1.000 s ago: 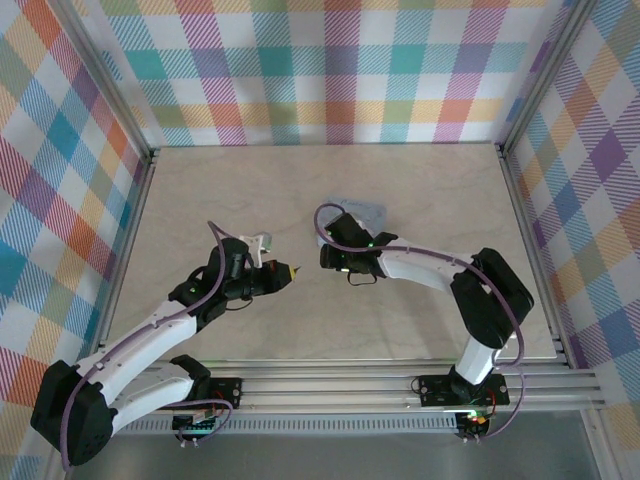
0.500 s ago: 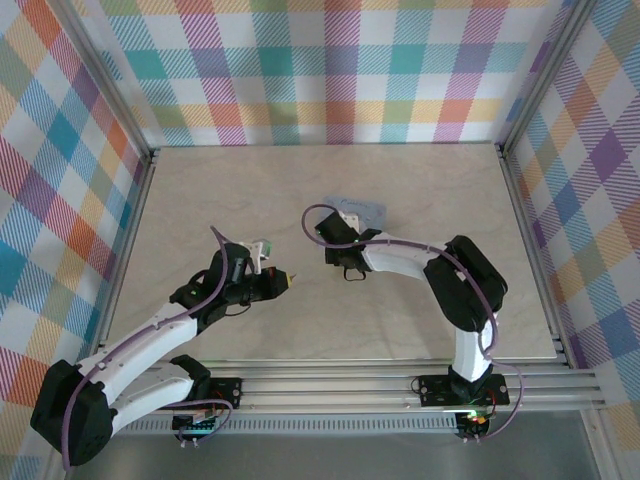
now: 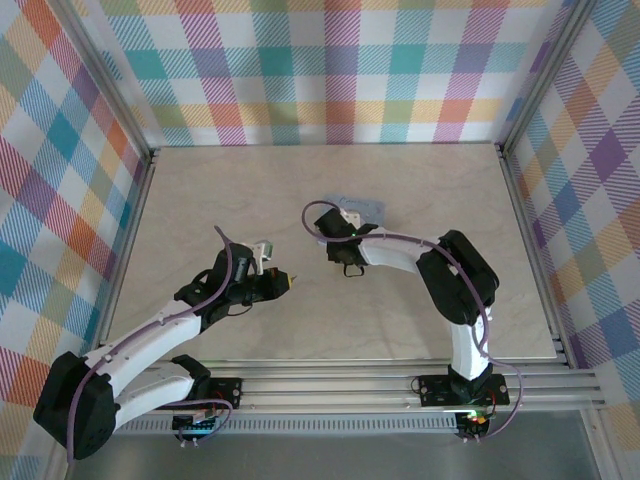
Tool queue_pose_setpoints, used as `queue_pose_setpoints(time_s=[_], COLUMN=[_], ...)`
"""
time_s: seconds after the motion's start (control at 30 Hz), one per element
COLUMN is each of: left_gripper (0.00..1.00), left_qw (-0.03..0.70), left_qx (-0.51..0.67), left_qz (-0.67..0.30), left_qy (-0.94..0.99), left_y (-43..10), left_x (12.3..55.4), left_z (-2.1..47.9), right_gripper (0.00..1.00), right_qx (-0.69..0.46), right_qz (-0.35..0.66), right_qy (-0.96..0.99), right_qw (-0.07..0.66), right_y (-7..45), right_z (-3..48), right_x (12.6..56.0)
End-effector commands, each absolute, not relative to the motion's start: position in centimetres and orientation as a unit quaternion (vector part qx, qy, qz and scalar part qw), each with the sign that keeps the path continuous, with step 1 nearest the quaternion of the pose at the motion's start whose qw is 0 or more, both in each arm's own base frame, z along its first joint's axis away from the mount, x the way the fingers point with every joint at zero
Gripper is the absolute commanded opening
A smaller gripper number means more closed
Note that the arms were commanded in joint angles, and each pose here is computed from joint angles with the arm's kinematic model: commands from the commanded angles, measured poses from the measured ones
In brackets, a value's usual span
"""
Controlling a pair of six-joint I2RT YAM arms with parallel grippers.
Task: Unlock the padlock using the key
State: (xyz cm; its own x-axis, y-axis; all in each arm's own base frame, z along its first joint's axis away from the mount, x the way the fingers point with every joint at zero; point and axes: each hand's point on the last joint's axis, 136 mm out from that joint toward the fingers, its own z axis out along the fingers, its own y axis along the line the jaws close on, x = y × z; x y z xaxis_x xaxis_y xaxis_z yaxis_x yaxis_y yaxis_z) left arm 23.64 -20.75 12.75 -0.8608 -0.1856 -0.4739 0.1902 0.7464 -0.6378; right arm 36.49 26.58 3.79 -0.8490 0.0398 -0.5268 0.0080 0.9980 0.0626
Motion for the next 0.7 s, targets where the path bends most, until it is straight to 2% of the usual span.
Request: queue_pose_setpoints(time_s=[0.0,0.4,0.67], left_gripper=[0.0,0.0,0.0], left_qw=[0.273,0.278,0.276], left_qx=[0.013,0.011,0.008], left_qz=[-0.357,-0.361,-0.354], left_qy=[0.893,0.89,0.893], left_y=[-20.8,-20.5,-20.1], left_x=[23.9,23.5,23.1], left_z=[12.8,13.1,12.6], right_gripper=[0.46,0.45,0.26], right_qx=[0.039,0.047,0.012], right_qz=[0.039,0.039,0.047], right_qy=[0.964,0.964,0.961], right_qw=[0.26,0.26,0.271], right_y=[26.3,26.2,26.8], right_z=[3.2,2.2,3.5], right_x=[36.8,37.6,38.0])
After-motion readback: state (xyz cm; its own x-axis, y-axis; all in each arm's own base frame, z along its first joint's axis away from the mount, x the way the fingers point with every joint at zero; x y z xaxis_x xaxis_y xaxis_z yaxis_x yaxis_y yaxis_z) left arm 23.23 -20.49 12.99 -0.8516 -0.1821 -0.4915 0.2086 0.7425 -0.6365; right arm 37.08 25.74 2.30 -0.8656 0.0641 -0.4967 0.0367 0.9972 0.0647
